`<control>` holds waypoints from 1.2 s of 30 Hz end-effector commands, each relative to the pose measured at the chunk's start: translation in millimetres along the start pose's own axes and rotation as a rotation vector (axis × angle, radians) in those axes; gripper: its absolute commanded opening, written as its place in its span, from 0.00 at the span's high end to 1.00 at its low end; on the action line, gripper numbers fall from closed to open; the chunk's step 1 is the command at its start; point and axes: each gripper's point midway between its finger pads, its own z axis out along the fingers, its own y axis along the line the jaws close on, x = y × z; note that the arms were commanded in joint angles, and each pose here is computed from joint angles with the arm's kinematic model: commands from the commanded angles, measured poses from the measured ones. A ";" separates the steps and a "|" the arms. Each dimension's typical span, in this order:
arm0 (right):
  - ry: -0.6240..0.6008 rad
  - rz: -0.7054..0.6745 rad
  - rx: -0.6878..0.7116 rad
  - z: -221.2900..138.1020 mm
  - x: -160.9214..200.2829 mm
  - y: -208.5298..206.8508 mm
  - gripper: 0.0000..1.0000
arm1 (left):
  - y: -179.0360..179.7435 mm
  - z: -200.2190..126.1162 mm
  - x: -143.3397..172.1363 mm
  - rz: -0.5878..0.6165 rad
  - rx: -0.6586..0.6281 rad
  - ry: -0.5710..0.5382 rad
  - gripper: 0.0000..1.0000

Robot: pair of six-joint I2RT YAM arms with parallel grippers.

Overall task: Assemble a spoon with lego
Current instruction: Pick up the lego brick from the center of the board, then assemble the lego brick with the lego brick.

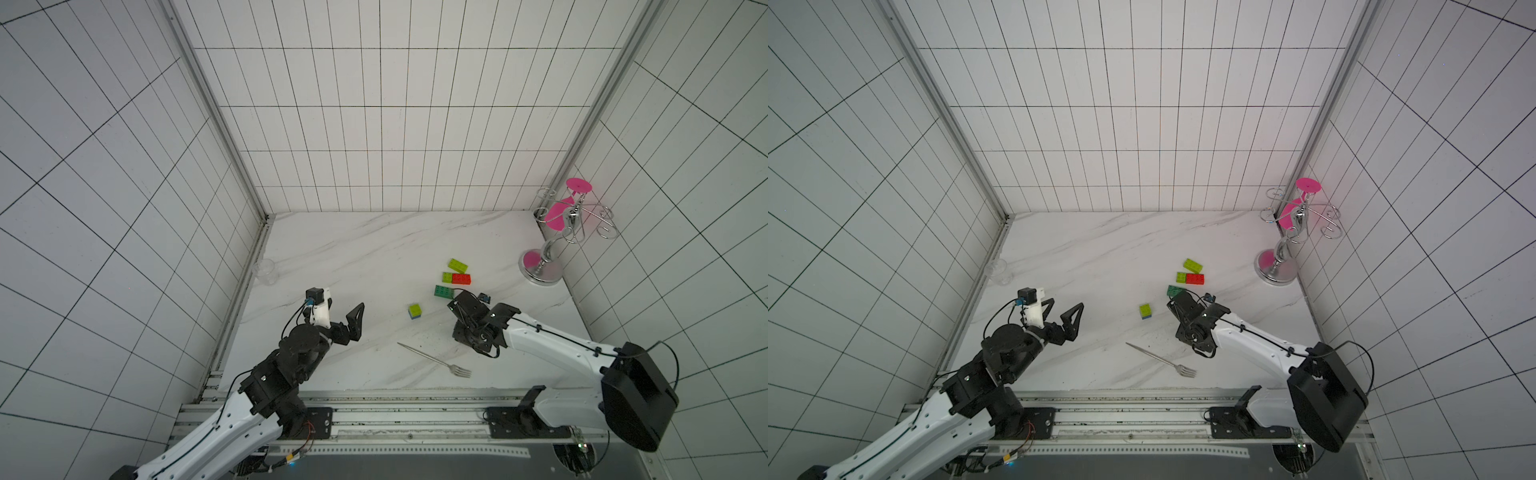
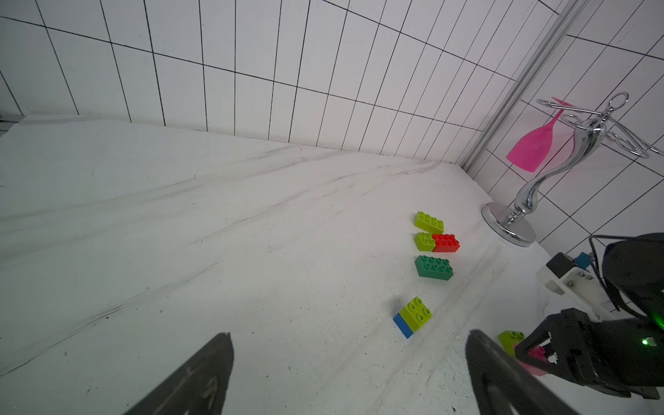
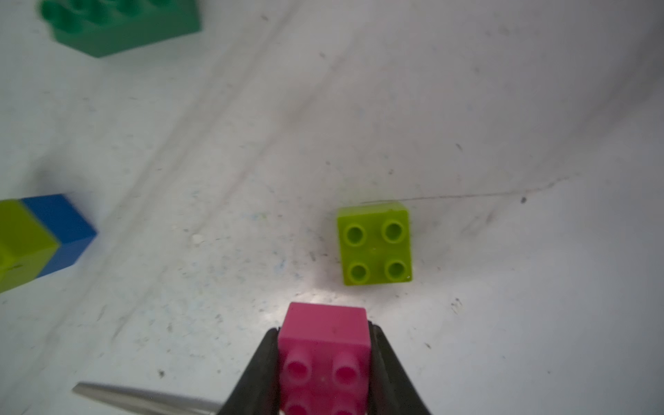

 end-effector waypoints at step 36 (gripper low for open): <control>0.026 -0.766 -0.097 37.9 -34.3 146.1 0.76 | 14.7 -12.1 -6.1 -0.027 -0.050 -0.056 0.01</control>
